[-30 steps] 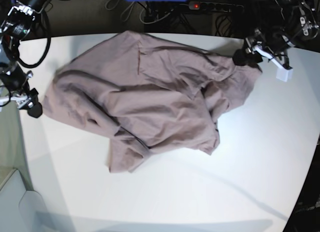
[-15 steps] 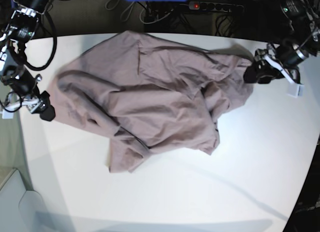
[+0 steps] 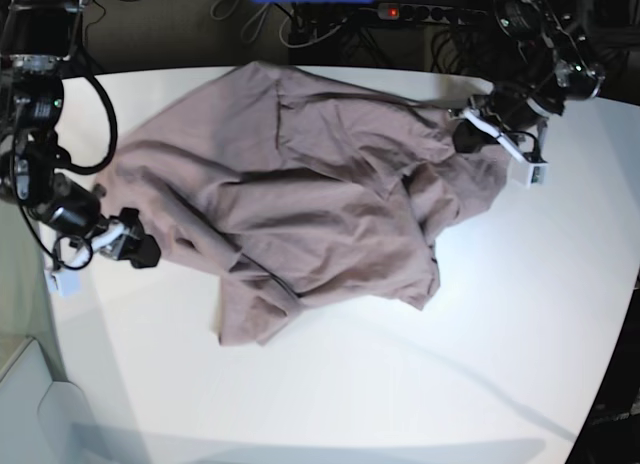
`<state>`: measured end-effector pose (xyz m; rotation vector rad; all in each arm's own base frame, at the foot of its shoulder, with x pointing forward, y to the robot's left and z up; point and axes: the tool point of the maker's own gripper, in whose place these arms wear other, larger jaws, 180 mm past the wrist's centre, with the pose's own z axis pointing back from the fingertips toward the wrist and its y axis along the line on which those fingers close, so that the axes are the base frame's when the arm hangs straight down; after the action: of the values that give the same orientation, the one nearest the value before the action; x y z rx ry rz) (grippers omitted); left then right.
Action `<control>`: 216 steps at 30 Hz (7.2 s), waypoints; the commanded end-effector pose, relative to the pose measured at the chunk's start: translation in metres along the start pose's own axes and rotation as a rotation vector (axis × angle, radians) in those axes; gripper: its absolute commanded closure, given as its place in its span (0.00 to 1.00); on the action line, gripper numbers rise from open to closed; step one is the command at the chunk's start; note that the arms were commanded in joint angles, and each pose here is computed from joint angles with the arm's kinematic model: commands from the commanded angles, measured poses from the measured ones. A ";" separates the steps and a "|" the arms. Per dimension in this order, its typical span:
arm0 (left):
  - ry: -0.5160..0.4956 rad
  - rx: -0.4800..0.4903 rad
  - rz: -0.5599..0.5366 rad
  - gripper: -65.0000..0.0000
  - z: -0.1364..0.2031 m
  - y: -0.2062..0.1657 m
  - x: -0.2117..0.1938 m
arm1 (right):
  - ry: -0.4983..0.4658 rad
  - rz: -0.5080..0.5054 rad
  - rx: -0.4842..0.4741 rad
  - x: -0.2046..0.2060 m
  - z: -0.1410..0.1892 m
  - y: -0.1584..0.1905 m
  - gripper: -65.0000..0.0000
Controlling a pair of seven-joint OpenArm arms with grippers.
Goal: Layout the t-shirt on the table in an organized manner, then fold the t-shirt properly
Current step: 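Grasp the shirt with the right gripper and pull it outward to flatten, then grasp the shirt edge with the right gripper and pull it toward the robot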
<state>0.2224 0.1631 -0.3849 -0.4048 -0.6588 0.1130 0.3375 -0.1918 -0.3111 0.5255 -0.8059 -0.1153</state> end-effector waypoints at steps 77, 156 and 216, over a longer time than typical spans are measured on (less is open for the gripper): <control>-0.058 0.032 -0.027 0.99 -0.009 0.010 0.018 | -0.434 0.024 -0.506 0.107 -0.049 -0.093 0.99; -0.211 0.045 -0.057 0.98 0.019 0.046 0.057 | -0.004 0.331 -0.246 -0.097 -0.011 0.072 1.00; -0.189 0.087 -0.107 0.82 0.032 0.059 0.055 | 0.316 0.487 0.186 -0.232 0.004 0.215 1.00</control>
<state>0.2398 0.2378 -0.3664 -0.2786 -0.8091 0.0918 0.1467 0.0580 -0.3669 0.4738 -0.5747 0.4938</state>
